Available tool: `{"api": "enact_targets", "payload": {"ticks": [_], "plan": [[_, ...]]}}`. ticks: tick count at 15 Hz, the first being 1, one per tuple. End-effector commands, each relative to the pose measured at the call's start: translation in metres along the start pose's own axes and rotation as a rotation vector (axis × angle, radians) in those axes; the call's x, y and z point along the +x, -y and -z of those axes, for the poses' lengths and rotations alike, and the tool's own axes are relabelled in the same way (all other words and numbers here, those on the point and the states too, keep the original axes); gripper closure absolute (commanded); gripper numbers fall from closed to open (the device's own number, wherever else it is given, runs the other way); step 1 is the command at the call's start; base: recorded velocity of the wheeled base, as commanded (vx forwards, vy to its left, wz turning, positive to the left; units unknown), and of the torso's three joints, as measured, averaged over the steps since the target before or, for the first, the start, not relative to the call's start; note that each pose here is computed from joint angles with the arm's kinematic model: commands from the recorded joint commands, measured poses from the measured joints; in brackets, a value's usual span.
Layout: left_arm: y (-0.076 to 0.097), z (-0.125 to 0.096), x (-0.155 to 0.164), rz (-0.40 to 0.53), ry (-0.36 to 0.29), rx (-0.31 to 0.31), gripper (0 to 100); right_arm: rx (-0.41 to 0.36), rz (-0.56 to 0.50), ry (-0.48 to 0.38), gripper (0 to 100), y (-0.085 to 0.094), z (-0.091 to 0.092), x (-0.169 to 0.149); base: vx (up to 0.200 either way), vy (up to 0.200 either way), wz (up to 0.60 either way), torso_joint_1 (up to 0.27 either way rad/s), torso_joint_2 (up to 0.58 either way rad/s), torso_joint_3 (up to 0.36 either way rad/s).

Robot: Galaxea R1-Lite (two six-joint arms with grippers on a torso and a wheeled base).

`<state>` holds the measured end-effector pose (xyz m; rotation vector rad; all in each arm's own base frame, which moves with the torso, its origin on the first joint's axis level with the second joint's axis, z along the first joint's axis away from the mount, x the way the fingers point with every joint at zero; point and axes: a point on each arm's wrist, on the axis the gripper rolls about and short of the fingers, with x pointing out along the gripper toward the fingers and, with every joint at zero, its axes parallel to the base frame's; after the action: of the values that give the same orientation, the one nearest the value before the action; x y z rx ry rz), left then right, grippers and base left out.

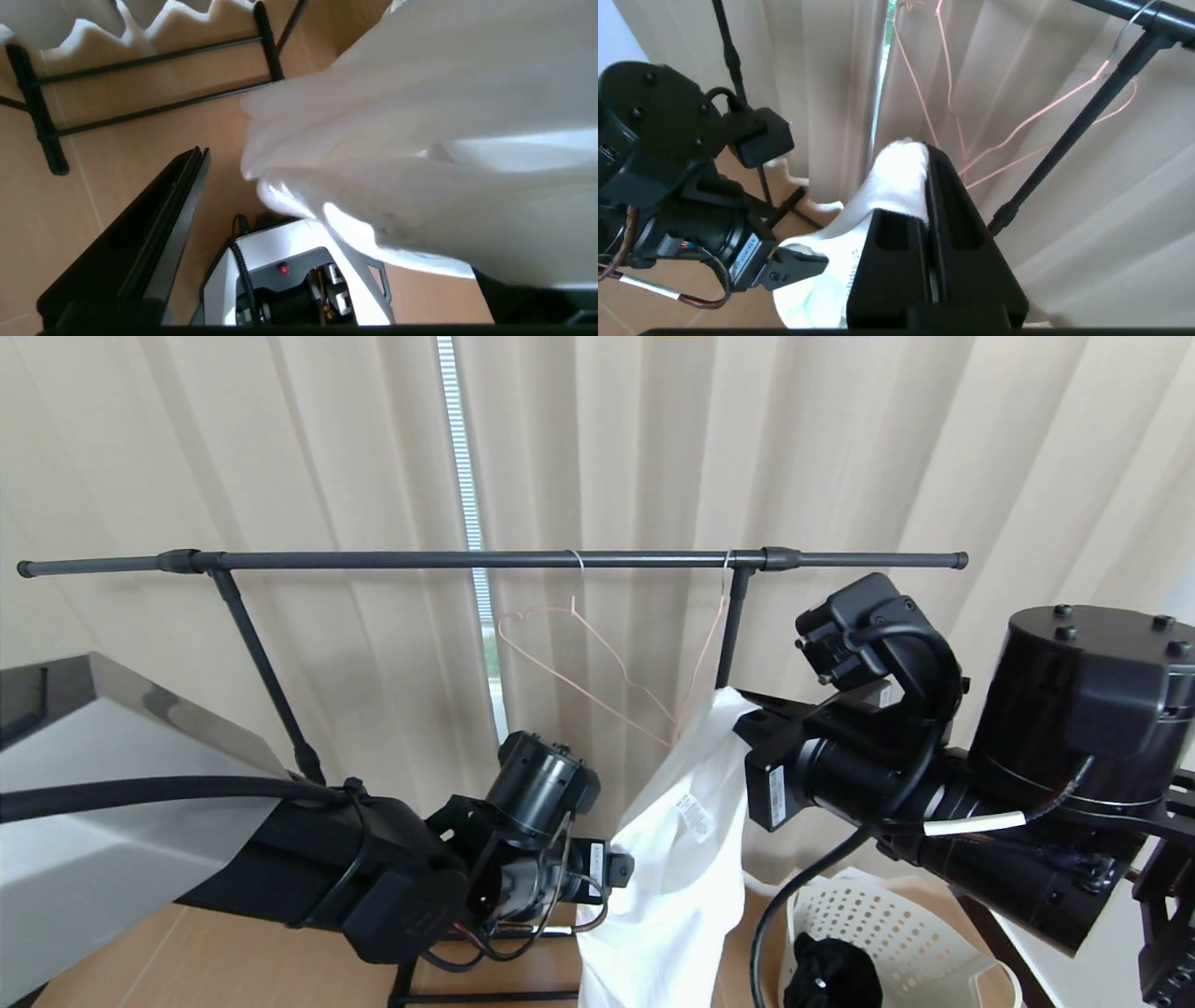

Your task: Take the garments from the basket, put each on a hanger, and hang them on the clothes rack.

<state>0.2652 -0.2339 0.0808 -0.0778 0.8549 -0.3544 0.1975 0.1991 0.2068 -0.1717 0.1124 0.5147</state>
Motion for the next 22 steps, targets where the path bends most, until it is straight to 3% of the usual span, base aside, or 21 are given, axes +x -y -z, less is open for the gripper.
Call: {"api": "enact_targets", "payload": {"ticks": [1, 8, 12, 13, 17, 20, 22], "plan": [[-0.002, 0.003, 0.003, -0.010, -0.013, 0.001, 0, -0.005, 0.037, 0.015, 100, 0.012, -0.004, -0.005, 0.000, 0.000, 0.00, 0.000, 0.00, 0.000], [0.013, 0.011, -0.035, 0.006, 0.043, 0.048, 0, -0.002, 0.160, -0.020, 100, 0.044, 0.004, 0.015, 0.000, 0.000, 0.00, 0.000, 0.00, 0.000], [0.012, 0.015, -0.051, 0.020, 0.051, 0.074, 0, 0.003, 0.201, -0.034, 100, 0.055, 0.007, 0.023, 0.000, 0.000, 0.00, 0.000, 0.00, 0.000], [0.012, 0.015, -0.051, 0.020, 0.051, 0.074, 100, 0.002, 0.203, -0.033, 100, 0.056, 0.006, 0.024, 0.000, 0.000, 0.00, 0.000, 0.00, 0.000], [0.013, 0.013, -0.061, 0.038, 0.074, 0.078, 100, -0.024, 0.232, -0.050, 100, 0.065, 0.009, 0.024, 0.000, 0.000, 0.00, 0.000, 0.00, 0.000], [0.008, -0.009, -0.079, 0.046, 0.164, 0.115, 100, -0.136, 0.240, -0.138, 100, 0.069, 0.024, 0.020, 0.000, 0.000, 0.00, 0.000, 0.00, 0.000], [0.002, -0.024, -0.085, 0.035, 0.213, 0.136, 100, -0.165, 0.246, -0.229, 100, 0.068, 0.027, 0.012, 0.000, 0.000, 0.00, 0.000, 0.00, 0.000]]}}
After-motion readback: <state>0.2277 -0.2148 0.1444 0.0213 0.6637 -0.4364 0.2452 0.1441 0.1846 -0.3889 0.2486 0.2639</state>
